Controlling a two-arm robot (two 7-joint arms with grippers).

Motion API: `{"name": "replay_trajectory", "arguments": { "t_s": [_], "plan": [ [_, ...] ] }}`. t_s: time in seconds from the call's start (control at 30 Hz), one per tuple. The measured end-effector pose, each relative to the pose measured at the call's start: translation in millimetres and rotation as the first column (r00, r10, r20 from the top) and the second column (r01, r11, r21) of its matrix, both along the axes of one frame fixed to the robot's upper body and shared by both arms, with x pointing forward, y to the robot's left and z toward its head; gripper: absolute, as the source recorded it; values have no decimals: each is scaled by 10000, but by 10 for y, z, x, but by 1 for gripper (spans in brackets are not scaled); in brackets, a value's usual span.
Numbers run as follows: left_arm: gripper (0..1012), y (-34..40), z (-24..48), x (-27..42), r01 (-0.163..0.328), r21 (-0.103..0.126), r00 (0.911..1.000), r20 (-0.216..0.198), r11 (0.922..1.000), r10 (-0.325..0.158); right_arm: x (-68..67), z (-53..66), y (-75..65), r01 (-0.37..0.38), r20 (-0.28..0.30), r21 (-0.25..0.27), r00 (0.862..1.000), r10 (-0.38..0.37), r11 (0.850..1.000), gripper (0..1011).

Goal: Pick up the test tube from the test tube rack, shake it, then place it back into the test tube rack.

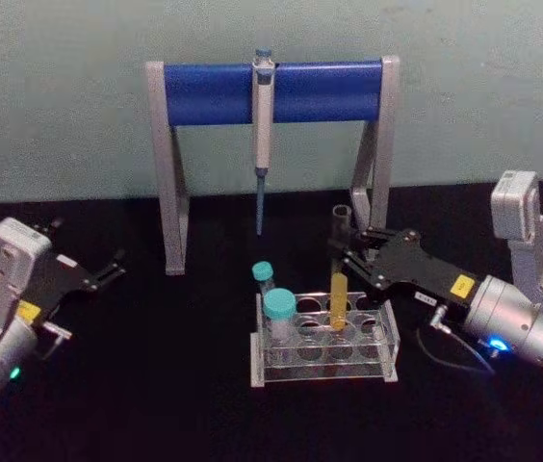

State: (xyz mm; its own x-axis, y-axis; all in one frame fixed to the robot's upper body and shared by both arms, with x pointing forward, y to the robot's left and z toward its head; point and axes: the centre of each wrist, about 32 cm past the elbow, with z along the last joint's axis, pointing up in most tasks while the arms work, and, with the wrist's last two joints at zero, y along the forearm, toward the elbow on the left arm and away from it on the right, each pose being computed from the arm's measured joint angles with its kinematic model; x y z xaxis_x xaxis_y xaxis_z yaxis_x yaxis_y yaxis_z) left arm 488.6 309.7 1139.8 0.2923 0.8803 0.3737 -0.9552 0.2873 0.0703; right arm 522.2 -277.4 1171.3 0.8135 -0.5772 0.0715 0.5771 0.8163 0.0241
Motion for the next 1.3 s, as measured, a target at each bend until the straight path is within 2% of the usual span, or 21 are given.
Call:
{"name": "replay_trajectory", "arguments": {
  "t_s": [0.53, 1.3],
  "plan": [
    [1001, 0, 0, 0, 0, 0, 10000, 0, 10000, 0, 51, -75, 17, 20, -223, -195, 9997, -24, 9998, 229],
    [1001, 0, 0, 0, 0, 0, 10000, 0, 10000, 0, 78, -111, 24, -115, -444, -459, 9990, 95, 9989, 229]
  ]
}}
